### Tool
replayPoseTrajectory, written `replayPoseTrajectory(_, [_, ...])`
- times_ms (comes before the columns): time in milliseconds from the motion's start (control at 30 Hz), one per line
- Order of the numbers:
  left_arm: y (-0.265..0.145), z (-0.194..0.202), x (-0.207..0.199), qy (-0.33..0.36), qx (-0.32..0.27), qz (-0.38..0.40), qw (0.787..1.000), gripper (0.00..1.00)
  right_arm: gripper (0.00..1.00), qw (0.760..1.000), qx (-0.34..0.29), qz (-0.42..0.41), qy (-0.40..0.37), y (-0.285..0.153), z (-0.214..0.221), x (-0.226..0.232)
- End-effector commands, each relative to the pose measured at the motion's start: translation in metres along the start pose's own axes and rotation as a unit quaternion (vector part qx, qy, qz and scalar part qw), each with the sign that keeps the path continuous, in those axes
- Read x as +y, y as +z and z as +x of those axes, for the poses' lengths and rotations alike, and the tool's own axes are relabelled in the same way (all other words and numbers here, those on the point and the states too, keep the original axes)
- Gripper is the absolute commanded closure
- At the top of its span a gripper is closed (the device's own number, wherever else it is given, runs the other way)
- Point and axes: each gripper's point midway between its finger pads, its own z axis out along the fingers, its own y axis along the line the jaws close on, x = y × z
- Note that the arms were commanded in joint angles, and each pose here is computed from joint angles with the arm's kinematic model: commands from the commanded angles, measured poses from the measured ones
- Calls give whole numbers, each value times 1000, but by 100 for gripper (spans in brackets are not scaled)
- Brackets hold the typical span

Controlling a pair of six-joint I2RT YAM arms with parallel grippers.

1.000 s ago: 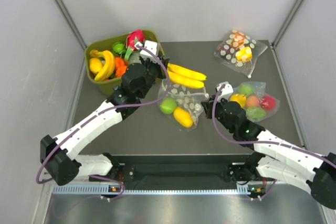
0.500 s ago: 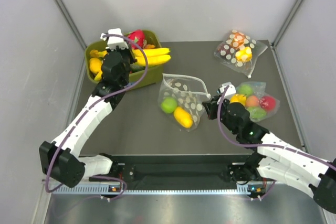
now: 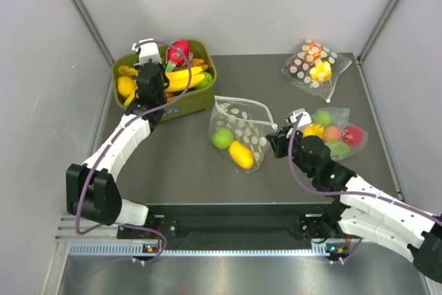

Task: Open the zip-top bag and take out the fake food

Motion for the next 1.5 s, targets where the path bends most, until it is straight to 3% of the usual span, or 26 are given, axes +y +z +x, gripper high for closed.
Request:
replayPoseTrajectory(0, [12, -6, -7, -14, -17, 8, 1000, 100, 100, 1000, -17, -2, -1, 2, -14, 2])
replayPoseTrajectory(133, [28, -35, -17, -23, -36, 8, 999, 100, 100, 1000, -15, -4, -2, 2, -16, 3])
replayPoseTrajectory(233, [42, -34, -22, -4, -32, 4, 999, 100, 100, 1000, -16, -2, -3, 1, -15, 2])
replayPoseTrajectory(467, [47, 2, -25, 55, 0, 16, 998, 100, 100, 1000, -4, 6, -9, 3, -8, -1])
replayPoseTrajectory(800, [10, 22, -14, 64, 26, 46, 997, 100, 100, 1000, 3, 3, -10, 8, -4, 0])
replayPoseTrajectory(1267, [18, 57, -21, 97, 116, 62, 987, 100, 100, 1000, 10, 3, -9, 9, -2, 1])
replayPoseTrajectory(1333, [21, 60, -18, 94, 122, 55, 987, 87, 100, 1000, 9, 2, -10, 9, -2, 1])
replayPoseTrajectory(1367, [23, 67, -18, 97, 134, 54, 985, 77, 100, 1000, 10, 3, -10, 9, -2, 1])
replayPoseTrajectory(1400, [25, 66, -19, 95, 136, 53, 985, 60, 100, 1000, 11, 2, -10, 9, -2, 2])
replayPoseTrajectory(1467, [26, 68, -20, 94, 141, 53, 984, 42, 100, 1000, 12, 2, -10, 9, -3, 2])
